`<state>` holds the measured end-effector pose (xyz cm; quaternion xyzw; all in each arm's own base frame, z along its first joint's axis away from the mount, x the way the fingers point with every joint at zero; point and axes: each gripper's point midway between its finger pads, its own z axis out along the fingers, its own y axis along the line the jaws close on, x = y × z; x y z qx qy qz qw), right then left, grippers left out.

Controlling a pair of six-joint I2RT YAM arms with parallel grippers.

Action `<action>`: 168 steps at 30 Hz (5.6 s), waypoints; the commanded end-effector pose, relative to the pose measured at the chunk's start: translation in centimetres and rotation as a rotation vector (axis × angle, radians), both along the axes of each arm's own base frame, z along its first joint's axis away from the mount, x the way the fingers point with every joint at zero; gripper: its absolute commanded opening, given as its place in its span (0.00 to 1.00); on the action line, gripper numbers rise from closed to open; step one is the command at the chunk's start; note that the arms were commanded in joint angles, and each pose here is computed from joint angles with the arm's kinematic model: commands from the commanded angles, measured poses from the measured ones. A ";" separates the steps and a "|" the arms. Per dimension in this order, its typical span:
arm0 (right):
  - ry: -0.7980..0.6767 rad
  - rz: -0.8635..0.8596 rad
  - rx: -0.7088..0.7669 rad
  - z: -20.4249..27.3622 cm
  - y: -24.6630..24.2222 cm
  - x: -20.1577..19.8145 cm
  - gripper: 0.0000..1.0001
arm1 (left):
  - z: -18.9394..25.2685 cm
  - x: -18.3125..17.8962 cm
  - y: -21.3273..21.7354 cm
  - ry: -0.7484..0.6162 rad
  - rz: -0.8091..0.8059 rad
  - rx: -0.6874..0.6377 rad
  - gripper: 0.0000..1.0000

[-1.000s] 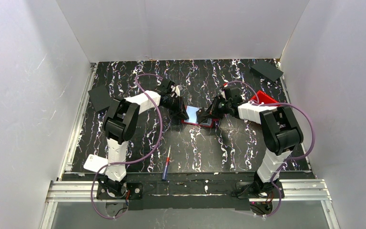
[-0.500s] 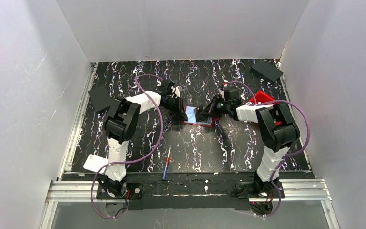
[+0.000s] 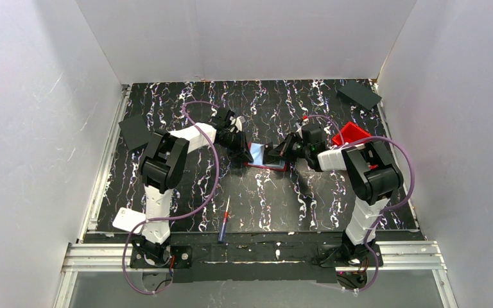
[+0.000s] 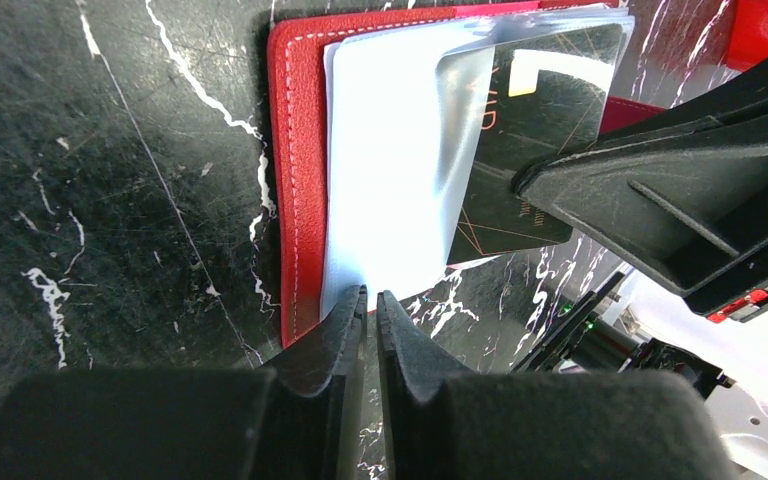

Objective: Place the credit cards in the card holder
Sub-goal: Insert the credit card into the card holder.

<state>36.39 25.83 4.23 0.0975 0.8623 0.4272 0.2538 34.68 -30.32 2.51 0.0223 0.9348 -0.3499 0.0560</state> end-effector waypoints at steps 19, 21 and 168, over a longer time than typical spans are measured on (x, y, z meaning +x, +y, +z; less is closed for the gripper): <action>0.003 -0.182 0.191 0.4 0.9 -0.4 0.01 | -0.3 -1.4 0.4 0.029 -0.009 -0.001 0.07; 0.013 -0.189 0.221 0.3 1.1 -0.5 0.01 | -0.3 -1.4 0.5 0.028 -0.011 0.000 0.07; 0.131 0.196 -0.163 -1.9 -10.5 -2.7 0.01 | -3.6 -1.0 -6.4 0.155 0.004 -0.083 0.02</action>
